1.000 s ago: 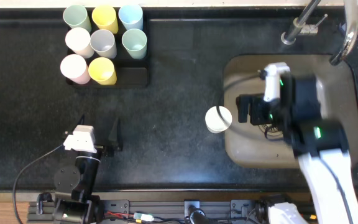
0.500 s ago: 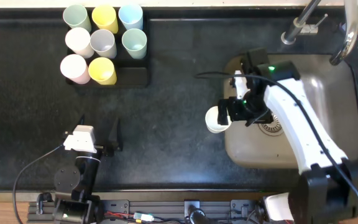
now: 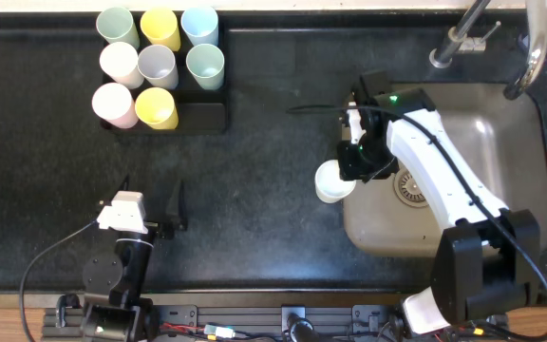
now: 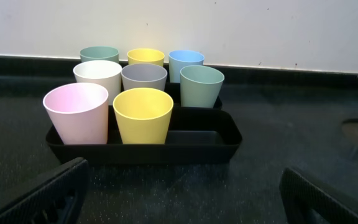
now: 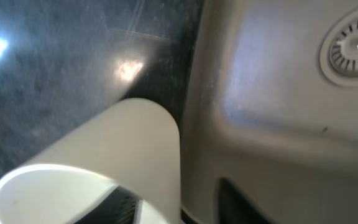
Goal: Store Cups
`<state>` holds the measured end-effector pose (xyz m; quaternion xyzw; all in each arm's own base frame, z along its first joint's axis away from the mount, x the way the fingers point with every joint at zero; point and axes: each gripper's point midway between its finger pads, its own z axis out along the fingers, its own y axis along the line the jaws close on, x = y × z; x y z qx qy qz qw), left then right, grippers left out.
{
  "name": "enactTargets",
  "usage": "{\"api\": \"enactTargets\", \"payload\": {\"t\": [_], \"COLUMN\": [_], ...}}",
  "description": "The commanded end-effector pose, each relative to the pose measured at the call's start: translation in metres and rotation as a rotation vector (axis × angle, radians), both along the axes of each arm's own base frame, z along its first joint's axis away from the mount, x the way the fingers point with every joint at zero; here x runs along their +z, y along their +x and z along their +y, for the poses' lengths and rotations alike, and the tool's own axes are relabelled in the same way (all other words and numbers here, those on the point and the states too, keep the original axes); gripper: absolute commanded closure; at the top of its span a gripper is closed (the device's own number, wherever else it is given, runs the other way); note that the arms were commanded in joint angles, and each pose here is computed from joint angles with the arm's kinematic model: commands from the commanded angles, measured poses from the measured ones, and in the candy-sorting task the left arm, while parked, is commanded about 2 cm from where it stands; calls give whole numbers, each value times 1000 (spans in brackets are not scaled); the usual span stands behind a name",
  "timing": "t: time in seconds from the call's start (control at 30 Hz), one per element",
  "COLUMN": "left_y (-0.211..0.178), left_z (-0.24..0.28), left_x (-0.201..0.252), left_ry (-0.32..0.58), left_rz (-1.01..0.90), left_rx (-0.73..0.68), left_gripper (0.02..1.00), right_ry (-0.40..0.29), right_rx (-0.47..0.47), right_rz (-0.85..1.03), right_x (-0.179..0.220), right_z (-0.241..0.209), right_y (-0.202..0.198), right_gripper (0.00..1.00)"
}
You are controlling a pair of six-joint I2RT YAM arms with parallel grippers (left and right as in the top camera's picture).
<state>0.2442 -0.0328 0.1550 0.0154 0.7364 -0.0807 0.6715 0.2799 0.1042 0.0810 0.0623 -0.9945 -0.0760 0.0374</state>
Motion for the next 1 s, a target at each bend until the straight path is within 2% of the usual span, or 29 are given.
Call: {"api": "enactTargets", "payload": {"t": [0.03, 0.07, 0.17, 0.3, 0.43, 0.53, 0.6, 0.7, 0.9, 1.0], "left_y": [0, 0, 0, 0, 0, 0, 0, 0, 0, 0], "left_z": [2, 2, 2, 2, 2, 2, 2, 2, 2, 2], "left_x": [0, 0, 0, 0, 0, 0, 0, 0, 0, 0], "left_ry": [18, 18, 18, 18, 18, 18, 18, 18, 18, 18], "left_rz": [-3, -3, -3, -3, -3, -3, -3, -3, -3, -3], "left_rx": [5, 5, 5, 5, 5, 5, 5, 5, 5, 5], "left_gripper": [18, 18, 20, 18, 18, 18, 18, 20, 18, 18], "right_ry": [3, 4, 18, 94, 153, 212, 228, 237, 260, 249], "right_rx": [15, 19, 29, 75, 80, 42, 36, 52, 66, 49], "right_rz": [-44, -47, -55, -132, -272, -439, -533, -607, -618, -567], "right_x": [6, 6, 7, 28, 77, 135, 165, 188, 186, 160], "right_z": [9, 11, 16, 44, 71, 101, 120, 147, 196, 216], "right_y": [9, 9, 10, 21, 47, 75, 86, 92, 102, 110], "right_gripper": [899, 956, 958, 958, 958, 956, 956, 958, 956, 958]}}
